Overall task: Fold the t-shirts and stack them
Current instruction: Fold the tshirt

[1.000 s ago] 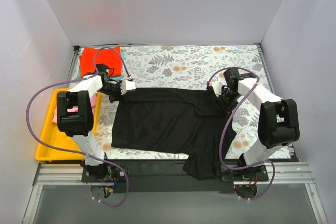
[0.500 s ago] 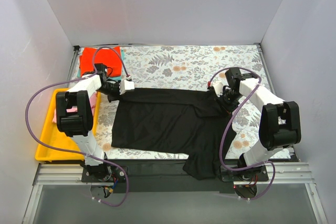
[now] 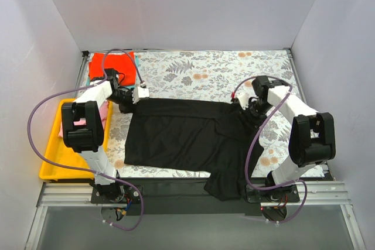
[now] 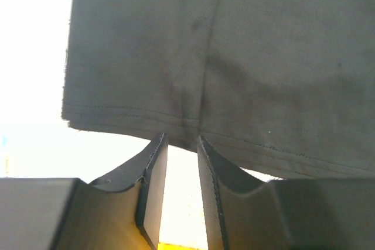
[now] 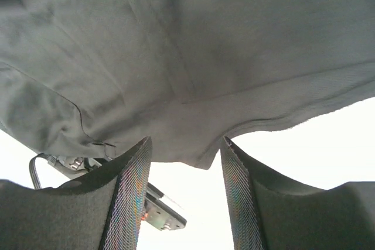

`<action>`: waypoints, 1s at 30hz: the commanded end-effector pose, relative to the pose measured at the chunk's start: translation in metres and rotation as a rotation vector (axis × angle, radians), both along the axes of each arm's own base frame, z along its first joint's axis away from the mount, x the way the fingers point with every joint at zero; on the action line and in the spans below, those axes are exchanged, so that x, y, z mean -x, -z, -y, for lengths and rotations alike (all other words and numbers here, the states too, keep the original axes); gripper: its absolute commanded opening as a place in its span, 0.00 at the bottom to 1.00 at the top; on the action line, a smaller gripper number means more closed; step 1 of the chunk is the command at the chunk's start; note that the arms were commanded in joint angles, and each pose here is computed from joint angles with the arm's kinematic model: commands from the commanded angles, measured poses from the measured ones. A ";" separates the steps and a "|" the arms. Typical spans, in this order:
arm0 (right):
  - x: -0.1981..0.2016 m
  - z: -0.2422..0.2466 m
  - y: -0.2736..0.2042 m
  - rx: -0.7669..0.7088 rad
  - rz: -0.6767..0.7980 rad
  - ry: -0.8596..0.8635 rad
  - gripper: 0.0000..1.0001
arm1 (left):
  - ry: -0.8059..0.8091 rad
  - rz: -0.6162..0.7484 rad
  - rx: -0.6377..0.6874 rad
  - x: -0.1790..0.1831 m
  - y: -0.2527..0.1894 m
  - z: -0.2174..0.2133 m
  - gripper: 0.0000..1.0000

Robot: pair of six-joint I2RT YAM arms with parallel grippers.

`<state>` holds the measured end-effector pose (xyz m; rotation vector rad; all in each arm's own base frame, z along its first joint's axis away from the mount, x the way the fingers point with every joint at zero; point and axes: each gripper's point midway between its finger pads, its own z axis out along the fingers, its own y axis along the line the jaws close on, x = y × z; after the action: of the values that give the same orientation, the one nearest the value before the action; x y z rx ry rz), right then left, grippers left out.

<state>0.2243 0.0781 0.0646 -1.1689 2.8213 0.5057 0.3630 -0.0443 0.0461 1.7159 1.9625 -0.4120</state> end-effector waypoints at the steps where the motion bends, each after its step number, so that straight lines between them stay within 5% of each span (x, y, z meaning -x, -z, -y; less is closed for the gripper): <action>1: -0.033 -0.003 -0.033 -0.047 0.104 0.009 0.57 | -0.043 0.044 0.086 -0.017 -0.039 0.008 0.27; 6: -0.095 -0.008 -0.048 -0.047 0.201 0.089 0.46 | -0.230 -0.022 0.251 -0.041 -0.055 0.029 0.27; 14: -0.143 -0.003 -0.011 0.031 0.196 0.130 0.33 | -0.442 -0.178 0.303 -0.081 -0.040 0.044 0.31; 25: -0.168 0.015 0.045 0.156 0.197 0.146 0.31 | -0.791 -0.392 0.152 -0.065 0.033 0.040 0.26; 30: -0.206 0.024 0.057 0.212 0.253 0.169 0.29 | -0.875 -0.363 0.173 -0.098 0.046 0.039 0.25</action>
<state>0.3906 0.0633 0.0190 -0.9699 2.8194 0.1656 0.4360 -0.0932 0.0208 0.7035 2.5570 -0.6502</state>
